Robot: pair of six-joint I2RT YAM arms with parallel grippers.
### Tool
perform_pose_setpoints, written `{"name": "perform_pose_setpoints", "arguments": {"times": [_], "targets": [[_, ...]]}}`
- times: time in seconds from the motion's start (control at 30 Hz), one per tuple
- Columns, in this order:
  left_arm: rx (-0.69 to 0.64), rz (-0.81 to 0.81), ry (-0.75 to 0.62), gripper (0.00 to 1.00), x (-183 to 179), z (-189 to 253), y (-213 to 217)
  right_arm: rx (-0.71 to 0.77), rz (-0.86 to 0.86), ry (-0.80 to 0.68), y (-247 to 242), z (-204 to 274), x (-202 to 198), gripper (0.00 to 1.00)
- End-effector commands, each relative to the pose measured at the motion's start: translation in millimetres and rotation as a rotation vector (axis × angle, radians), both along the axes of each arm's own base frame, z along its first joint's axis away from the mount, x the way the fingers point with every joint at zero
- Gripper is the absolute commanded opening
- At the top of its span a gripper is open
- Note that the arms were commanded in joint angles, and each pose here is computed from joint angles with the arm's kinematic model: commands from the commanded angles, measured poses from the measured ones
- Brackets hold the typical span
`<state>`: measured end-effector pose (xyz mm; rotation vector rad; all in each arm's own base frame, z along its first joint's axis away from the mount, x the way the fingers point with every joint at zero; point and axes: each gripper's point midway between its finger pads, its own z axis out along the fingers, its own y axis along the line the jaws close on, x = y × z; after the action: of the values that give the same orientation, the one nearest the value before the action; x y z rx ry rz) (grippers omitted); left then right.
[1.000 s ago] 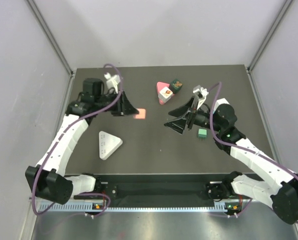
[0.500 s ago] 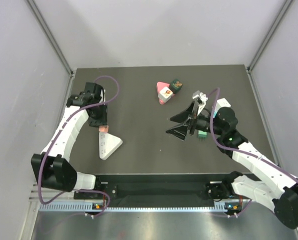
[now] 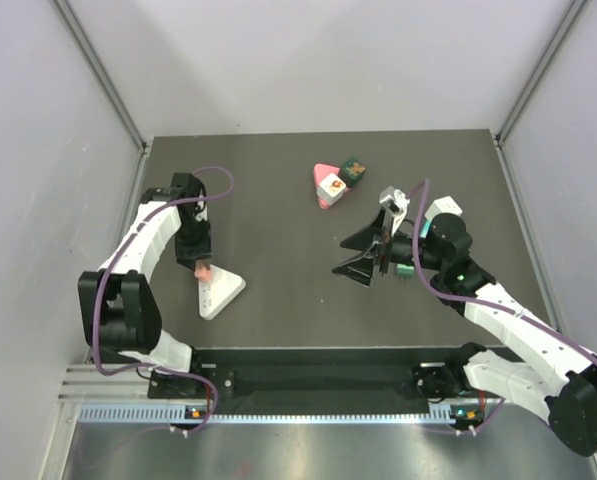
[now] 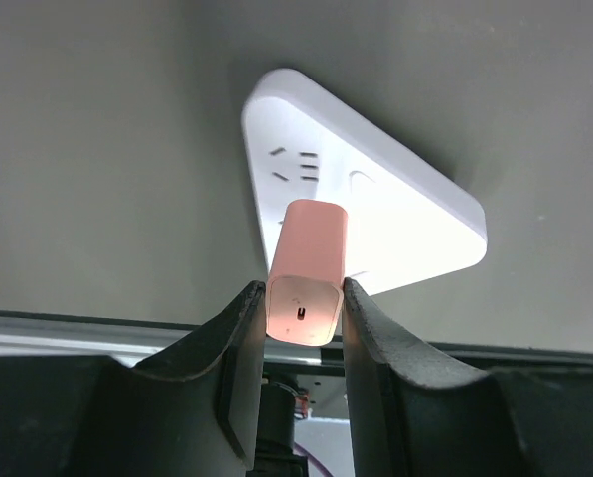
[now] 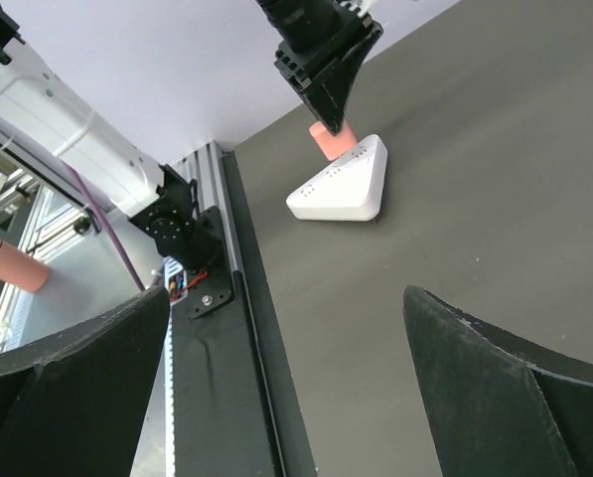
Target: Insert the plug
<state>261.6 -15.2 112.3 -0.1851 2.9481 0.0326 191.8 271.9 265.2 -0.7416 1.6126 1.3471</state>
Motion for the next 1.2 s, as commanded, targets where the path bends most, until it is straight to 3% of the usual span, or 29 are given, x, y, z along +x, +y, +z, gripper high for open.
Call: {"name": "perform_pose_setpoints", "arguments": {"times": [0.0,0.37,0.6,1.17], "targets": [[-0.067,-0.006,0.02,0.0,3,-9,-10,0.017,0.006,-0.077,-3,15,-1,1.0],[-0.016,0.006,0.054,0.0,5,-15,11,0.004,-0.009,-0.08,-5,13,1,1.0],[-0.073,-0.016,0.062,0.0,5,-25,1,-0.003,-0.013,-0.078,-4,11,4,1.0],[-0.061,0.009,-0.017,0.0,33,1,3,-0.036,-0.031,-0.065,-4,2,9,1.0]]}}
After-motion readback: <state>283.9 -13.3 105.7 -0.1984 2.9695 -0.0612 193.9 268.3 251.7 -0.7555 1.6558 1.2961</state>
